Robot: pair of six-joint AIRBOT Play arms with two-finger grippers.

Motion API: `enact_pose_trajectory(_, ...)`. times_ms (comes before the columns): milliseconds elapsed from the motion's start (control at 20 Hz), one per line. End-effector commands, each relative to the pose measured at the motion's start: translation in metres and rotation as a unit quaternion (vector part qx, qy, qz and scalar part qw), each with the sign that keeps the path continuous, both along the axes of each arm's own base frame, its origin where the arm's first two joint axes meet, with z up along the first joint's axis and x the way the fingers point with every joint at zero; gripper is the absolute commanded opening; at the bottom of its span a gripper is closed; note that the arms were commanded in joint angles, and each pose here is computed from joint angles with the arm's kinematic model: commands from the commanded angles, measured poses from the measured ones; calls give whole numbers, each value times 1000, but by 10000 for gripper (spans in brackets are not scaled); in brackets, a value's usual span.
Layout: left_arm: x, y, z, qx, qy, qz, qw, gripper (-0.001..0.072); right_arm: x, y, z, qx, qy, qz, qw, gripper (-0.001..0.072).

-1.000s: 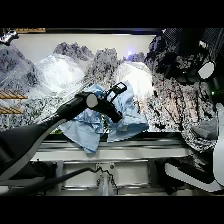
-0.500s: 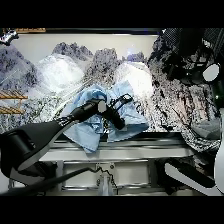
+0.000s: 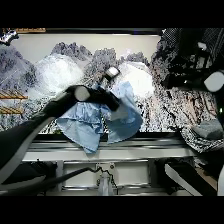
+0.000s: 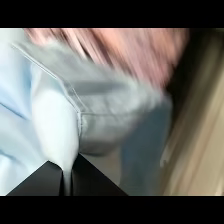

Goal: Fold the clothes and pants, and hang the long-sleeved shirts on hangers.

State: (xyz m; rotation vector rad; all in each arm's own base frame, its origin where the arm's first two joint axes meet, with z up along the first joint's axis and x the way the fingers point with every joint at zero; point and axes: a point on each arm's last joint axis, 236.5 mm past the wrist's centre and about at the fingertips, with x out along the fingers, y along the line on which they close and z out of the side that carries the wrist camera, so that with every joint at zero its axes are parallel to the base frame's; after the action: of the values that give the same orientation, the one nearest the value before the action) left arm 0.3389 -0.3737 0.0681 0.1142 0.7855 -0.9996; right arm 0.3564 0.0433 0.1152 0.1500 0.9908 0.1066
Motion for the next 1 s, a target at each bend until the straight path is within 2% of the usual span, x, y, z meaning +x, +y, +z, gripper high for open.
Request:
enact_pose_trajectory(0, 30, 34, 87, -69, -82, 72, 992, 10, -66, 49, -14, 32, 24, 45, 998, 530)
enact_pose_trajectory(250, 12, 38, 106, -74, -86, 56, 992, 10, -172, 118, -46, 175, 78, 49, 980, 530)
enact_pose_trajectory(400, 5, 37, 100, -66, -73, 44, 994, 10, -199, 138, -71, 235, 108, 14, 966, 532)
enact_pose_trajectory(450, 2, 37, 99, -63, -69, 40, 995, 11, -197, 141, -82, 253, 116, -20, 960, 536)
enact_pose_trajectory(550, -3, 39, 104, -64, -70, 35, 995, 11, -182, 150, -100, 309, 124, -98, 938, 604)
enact_pose_trajectory(750, -11, 44, 126, -77, -88, 34, 993, 10, -129, 170, -113, 408, 106, -207, 883, 601)
enact_pose_trajectory(850, -15, 46, 133, -81, -94, 32, 992, 11, -107, 182, -121, 424, 104, -228, 870, 599)
enact_pose_trajectory(950, -19, 46, 136, -81, -94, 29, 992, 11, -93, 192, -136, 410, 115, -244, 871, 599)
